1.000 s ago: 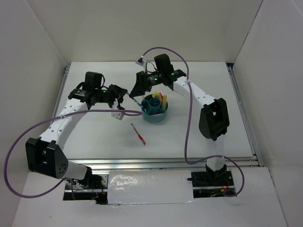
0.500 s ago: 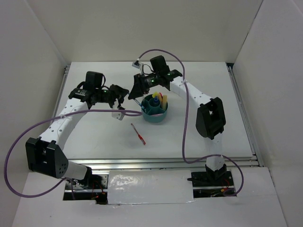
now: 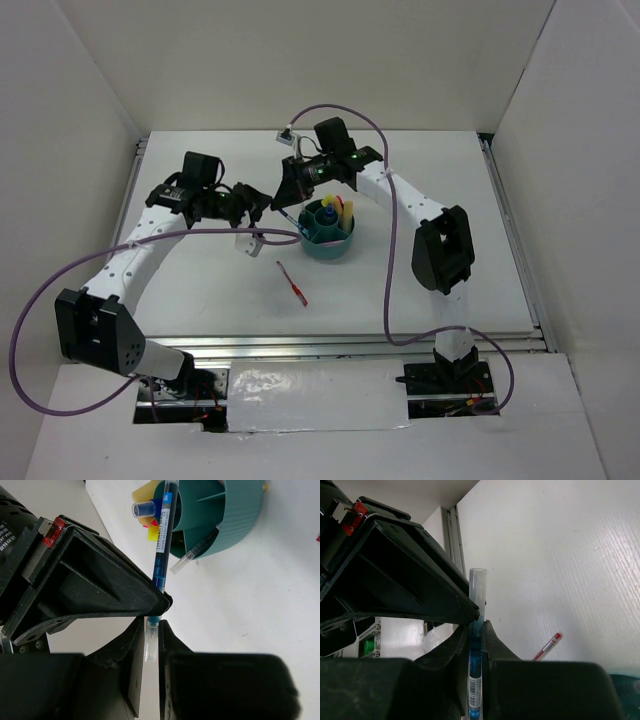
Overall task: Sort the stationery into containers
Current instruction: Place the pen in the storage box.
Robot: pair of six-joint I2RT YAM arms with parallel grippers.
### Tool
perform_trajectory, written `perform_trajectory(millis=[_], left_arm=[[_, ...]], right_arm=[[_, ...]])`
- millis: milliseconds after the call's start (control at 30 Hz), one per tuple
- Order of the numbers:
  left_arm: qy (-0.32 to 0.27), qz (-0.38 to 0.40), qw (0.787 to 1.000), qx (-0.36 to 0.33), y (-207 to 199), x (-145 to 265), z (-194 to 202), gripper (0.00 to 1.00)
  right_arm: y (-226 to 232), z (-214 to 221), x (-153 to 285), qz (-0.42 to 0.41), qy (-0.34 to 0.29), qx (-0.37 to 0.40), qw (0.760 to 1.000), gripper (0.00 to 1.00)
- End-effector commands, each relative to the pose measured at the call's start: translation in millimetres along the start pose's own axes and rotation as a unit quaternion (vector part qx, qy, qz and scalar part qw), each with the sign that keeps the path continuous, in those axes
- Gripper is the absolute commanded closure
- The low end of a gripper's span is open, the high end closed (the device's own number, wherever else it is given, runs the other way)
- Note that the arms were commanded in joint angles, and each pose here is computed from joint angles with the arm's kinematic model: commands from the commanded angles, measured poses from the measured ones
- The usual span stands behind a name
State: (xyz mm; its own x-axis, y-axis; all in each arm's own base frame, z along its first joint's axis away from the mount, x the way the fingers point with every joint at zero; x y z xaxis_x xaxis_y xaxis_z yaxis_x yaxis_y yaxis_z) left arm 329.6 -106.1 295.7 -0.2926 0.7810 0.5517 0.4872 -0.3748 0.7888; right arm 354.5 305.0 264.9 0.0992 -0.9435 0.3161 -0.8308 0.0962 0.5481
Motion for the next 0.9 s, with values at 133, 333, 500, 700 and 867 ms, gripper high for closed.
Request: perform_trajectory(millis=[133,333,500,700,867], left_arm=[[-0.030,-0.040,0.850,-0.525,45,-3,-38,0.92],[-0.025,-0.073,0.865,-0.496,44,-1,-39,0.52],[0.007,-0.112,0.890,-0.443,44,8,-38,0.08],[0.053,-0.153,0.924,-0.347,42,35,-48,0.01],[0.091,-0.188,0.964,-0.165,24,49,-46,0.01]], right_arm=[[7,-9,-3,-0.008,-0.004,0.024,1.000,1.00],[10,-16,7,0.010,-0.020,0.045,0.999,1.00],[8,-24,44,0.094,-0.116,0.049,0.988,1.00],[21,-45,88,0.204,-0.273,0.100,0.935,1.00],[37,-36,96,0.277,-0.351,0.134,0.884,1.00]])
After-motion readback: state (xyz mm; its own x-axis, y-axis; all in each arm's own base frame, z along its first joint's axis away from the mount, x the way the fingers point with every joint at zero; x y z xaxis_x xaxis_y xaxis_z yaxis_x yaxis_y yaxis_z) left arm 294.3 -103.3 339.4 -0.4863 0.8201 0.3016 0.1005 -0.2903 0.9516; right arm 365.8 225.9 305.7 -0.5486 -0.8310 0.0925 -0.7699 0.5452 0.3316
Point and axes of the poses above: each gripper's point midway between its finger pads, its own x axis back along the fingers, its own y axis along the line the jaws close on, z = x × y, the point moved 10 cm from there along x, back along the fingers, and after that the axes turned 8 degrees about x, right-handed, at the moved point
